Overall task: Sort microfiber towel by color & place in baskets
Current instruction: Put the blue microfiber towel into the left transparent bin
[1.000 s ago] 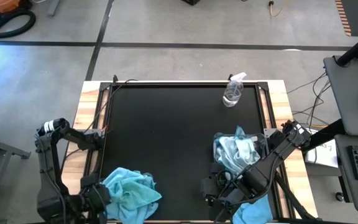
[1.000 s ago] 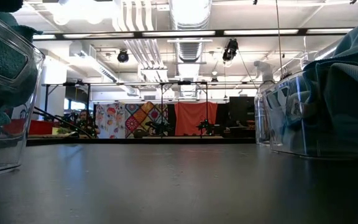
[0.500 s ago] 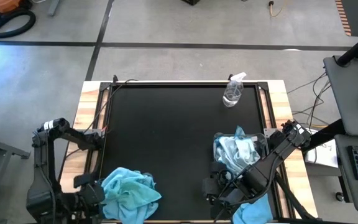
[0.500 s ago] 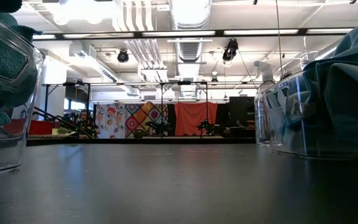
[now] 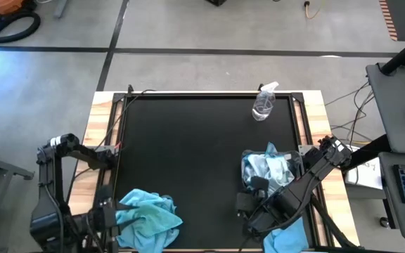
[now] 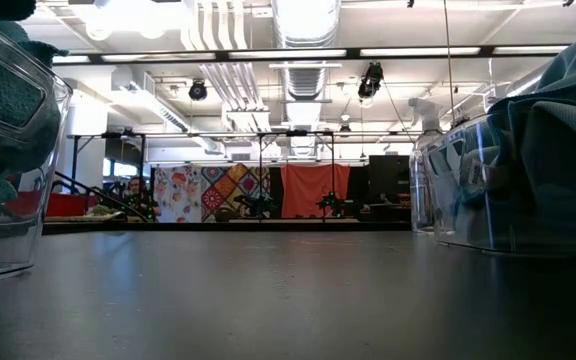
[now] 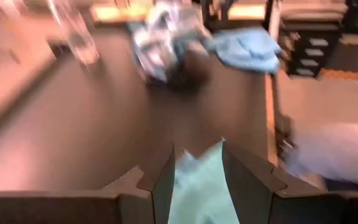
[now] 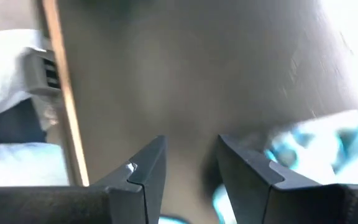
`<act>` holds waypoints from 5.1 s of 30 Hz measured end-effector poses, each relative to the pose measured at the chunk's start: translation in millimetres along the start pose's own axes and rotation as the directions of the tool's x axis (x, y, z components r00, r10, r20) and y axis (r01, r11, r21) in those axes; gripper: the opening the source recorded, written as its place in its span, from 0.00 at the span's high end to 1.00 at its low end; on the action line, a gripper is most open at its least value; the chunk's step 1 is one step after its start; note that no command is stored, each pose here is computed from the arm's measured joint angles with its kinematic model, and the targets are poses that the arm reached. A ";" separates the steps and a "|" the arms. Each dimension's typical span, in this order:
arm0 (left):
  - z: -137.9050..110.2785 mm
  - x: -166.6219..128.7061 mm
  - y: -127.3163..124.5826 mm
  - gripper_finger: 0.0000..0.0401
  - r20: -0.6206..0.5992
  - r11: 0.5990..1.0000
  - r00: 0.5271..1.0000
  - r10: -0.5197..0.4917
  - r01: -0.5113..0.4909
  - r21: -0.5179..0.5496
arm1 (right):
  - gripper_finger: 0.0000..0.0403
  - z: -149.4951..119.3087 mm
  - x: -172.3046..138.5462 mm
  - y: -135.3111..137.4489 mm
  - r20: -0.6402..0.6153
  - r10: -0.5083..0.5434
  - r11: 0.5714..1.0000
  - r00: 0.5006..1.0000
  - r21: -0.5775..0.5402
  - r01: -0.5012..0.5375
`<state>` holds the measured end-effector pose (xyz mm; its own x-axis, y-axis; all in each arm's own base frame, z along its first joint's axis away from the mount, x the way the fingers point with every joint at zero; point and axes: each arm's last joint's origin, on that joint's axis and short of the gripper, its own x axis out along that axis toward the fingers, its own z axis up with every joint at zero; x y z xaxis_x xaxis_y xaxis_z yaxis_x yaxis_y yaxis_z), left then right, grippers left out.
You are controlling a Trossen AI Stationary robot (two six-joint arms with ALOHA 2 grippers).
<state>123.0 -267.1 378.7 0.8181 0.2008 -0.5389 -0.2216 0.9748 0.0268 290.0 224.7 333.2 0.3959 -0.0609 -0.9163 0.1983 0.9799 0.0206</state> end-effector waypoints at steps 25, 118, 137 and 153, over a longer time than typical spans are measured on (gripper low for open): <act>11.3 51.2 16.5 0.70 0.185 0.958 0.952 0.244 -0.267 0.110 | 0.66 -73.3 58.8 3.5 -0.371 -0.100 0.869 0.923 0.419 0.262; 31.5 43.9 41.2 0.70 0.244 0.931 0.932 0.269 -0.316 0.184 | 0.98 -17.4 95.6 -5.3 0.254 -0.038 0.964 0.967 0.264 -0.031; 21.1 59.3 35.0 0.70 0.240 0.948 0.931 0.276 -0.304 0.089 | 0.98 87.6 11.5 -23.9 0.653 -0.042 0.999 0.756 0.022 0.037; 22.5 82.0 36.9 0.70 0.229 0.942 0.918 0.323 -0.335 0.018 | 0.98 120.1 -0.9 -38.6 0.779 0.037 0.998 0.626 -0.056 0.011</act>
<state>193.9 -212.4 354.5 0.8014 0.5211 -0.2936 -0.4733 0.8526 0.2214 389.7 164.2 381.3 0.9536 -0.1498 -0.2610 0.1521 0.9883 -0.0118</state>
